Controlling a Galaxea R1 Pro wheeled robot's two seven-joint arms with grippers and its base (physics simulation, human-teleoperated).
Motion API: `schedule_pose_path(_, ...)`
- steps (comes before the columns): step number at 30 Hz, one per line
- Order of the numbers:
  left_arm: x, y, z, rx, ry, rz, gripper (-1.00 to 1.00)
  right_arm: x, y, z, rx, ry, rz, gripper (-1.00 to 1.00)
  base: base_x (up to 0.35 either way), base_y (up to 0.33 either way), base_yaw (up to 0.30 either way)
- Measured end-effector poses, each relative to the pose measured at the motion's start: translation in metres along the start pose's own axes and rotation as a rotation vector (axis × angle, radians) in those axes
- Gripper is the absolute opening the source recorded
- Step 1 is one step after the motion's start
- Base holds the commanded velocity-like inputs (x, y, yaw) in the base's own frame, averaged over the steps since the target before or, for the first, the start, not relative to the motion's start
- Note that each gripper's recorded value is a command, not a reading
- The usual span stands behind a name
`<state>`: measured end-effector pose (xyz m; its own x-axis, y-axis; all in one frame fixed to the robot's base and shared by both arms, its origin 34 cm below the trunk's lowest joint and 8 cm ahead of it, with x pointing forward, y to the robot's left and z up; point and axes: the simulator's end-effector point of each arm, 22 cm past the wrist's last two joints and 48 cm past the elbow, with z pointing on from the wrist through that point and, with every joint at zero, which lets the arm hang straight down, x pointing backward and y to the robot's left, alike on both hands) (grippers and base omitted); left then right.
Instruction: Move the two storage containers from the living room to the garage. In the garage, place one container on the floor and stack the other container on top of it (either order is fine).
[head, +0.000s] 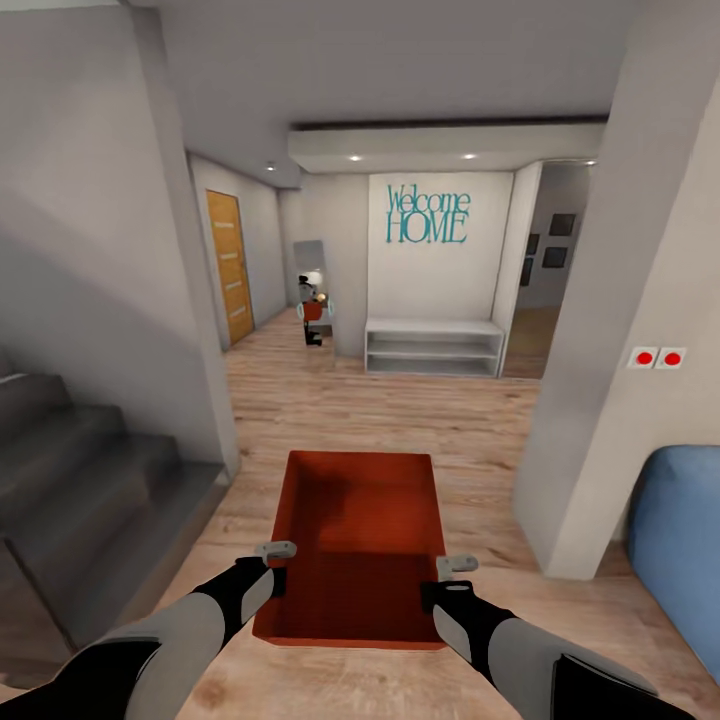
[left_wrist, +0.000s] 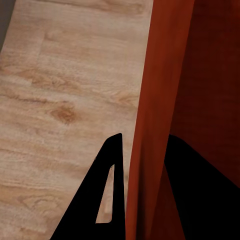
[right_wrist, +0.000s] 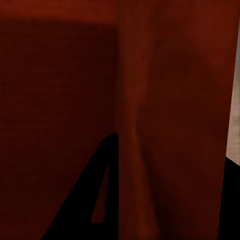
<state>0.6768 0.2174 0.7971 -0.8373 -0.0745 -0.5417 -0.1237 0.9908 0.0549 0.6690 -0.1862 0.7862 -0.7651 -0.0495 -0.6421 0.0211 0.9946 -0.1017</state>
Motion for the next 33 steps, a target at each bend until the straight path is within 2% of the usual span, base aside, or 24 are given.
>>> schedule_pose_path(33, 0.0001, 0.0000, 0.0000, 0.000, 0.000, 0.000, -1.00, 0.0002, 0.0000, 0.0000, 0.000, 0.000, 0.000, -1.00, 0.321, 0.000, 0.000)
